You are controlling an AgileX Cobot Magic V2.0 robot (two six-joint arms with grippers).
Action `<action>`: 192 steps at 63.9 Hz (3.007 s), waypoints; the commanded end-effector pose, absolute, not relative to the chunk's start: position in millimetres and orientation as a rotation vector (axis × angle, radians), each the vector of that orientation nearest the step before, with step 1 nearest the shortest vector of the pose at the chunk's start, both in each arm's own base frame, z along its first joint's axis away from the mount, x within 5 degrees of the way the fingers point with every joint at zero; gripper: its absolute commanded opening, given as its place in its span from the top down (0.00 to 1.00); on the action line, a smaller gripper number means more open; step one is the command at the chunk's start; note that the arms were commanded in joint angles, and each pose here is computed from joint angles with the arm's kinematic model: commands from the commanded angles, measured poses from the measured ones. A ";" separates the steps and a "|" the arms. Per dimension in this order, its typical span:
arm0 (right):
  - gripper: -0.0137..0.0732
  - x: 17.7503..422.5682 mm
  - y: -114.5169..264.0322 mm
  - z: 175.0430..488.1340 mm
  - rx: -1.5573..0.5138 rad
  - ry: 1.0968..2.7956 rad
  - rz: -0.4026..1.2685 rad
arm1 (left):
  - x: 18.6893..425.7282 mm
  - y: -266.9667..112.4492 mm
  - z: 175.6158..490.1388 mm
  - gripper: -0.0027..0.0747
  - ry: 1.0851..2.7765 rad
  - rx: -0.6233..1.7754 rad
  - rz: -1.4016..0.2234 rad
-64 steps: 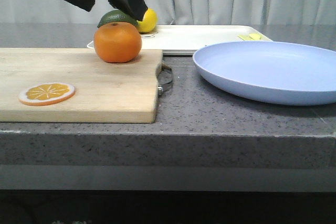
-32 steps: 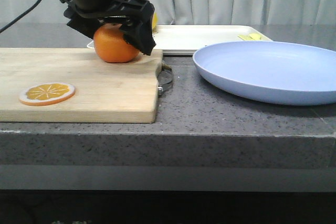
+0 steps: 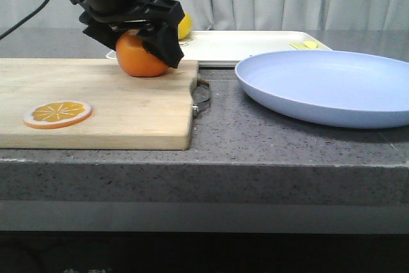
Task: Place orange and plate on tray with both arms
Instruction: 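Close the left gripper around the orange, then lift the orange and carry it over the light blue plate, lowering it, then open the left gripper and raise it away from the orange, then move the right gripper to the plate rim and pinch it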
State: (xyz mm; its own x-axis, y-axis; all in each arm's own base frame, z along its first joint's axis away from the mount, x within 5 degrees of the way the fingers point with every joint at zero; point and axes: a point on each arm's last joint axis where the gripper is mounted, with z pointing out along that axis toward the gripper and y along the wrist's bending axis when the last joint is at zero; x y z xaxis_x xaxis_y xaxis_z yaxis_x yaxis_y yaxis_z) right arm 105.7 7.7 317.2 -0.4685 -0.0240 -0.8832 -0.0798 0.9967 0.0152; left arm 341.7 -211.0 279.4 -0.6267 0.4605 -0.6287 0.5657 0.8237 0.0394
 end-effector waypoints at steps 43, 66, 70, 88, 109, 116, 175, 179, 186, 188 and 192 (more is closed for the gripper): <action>0.18 109.7 6.8 329.8 -0.074 1.980 0.048 | 280.6 -349.7 349.9 0.40 1.942 0.995 -0.499; 0.18 109.7 6.8 329.8 -0.074 1.980 0.048 | 295.5 -389.4 317.6 0.40 1.962 1.036 -0.504; 0.18 109.7 6.8 329.8 -0.074 1.980 0.048 | 296.5 -391.2 314.9 0.35 1.969 1.037 -0.508; 0.18 109.7 6.8 329.8 -0.074 1.980 0.048 | 293.2 -387.2 324.3 0.13 1.972 1.025 -0.519; 0.18 110.0 6.8 330.5 -0.074 1.973 0.048 | 268.1 -343.8 384.3 0.13 1.988 0.904 -0.568; 0.18 110.3 6.7 331.2 -0.073 1.964 0.047 | 253.1 -322.1 394.9 0.13 1.973 0.901 -0.560; 0.18 190.3 -1.8 348.2 0.012 2.471 0.070 | 129.3 -86.2 380.3 0.13 1.991 0.565 -0.364; 0.19 198.3 -13.3 344.7 0.084 2.507 0.061 | 124.7 -77.4 379.6 0.13 1.998 0.543 -0.332; 0.19 207.4 -30.8 334.1 0.215 2.540 0.144 | 118.3 -66.7 378.6 0.13 2.021 0.509 -0.300; 0.19 209.8 -34.8 332.4 0.248 2.534 0.191 | 116.7 -64.8 379.1 0.13 2.022 0.503 -0.296; 0.19 215.4 -36.2 329.5 0.263 2.515 0.299 | 116.4 -62.7 379.4 0.13 2.022 0.493 -0.285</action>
